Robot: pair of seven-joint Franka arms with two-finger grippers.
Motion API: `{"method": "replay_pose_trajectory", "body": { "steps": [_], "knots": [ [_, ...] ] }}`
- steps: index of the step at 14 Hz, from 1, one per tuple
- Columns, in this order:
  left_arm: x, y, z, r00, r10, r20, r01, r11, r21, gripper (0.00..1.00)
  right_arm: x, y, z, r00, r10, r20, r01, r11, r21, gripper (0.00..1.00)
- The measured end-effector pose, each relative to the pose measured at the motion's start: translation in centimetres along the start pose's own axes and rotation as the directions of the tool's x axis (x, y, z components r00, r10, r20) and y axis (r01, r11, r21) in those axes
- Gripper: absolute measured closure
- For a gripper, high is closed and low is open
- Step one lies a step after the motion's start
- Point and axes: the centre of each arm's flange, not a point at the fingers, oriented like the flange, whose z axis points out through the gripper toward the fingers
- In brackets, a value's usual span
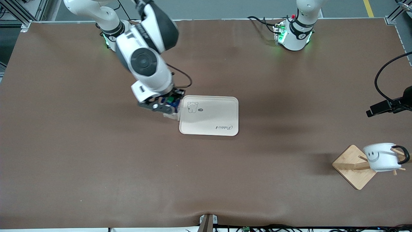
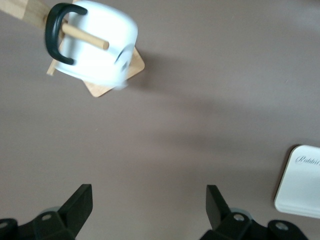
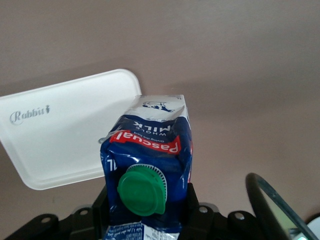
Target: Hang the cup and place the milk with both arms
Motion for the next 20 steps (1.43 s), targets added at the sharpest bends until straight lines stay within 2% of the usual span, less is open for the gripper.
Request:
{"method": "replay_pose_trajectory", "body": {
  "steps": [3, 8, 12, 16, 18, 20],
  "knots": [
    [-0.6, 1.2, -0.4, 0.999, 0.031, 0.010, -0.031, 0.998, 0.057, 0.00, 2.5, 3.8, -1.6, 1.000, 0.018, 0.014, -0.018, 1.000, 0.006, 0.40],
    [-2.1, 3.1, -1.9, 0.998, 0.057, 0.022, -0.059, 0.994, 0.087, 0.00, 7.7, 15.2, -2.0, 0.997, -0.046, 0.057, 0.045, 0.999, 0.029, 0.40],
    [-3.5, 4.8, -3.0, 0.996, 0.080, 0.032, -0.083, 0.991, 0.106, 0.00, 13.0, 27.8, -1.7, 0.991, -0.115, 0.069, 0.109, 0.990, 0.088, 0.40],
    [-4.9, 6.1, -4.8, 0.995, 0.095, 0.015, -0.096, 0.986, 0.134, 0.00, 15.7, 36.2, -0.5, 0.984, -0.165, 0.067, 0.155, 0.979, 0.130, 0.40],
    [-5.4, 7.1, -5.3, 0.994, 0.112, 0.007, -0.112, 0.984, 0.141, 0.00, 16.7, 38.7, 1.0, 0.982, -0.177, 0.070, 0.168, 0.978, 0.120, 0.40],
    [-5.7, 8.3, -5.3, 0.991, 0.131, 0.007, -0.131, 0.981, 0.146, 0.00, 17.5, 40.0, 3.0, 0.980, -0.193, 0.051, 0.188, 0.978, 0.091, 0.40]
  ]
}}
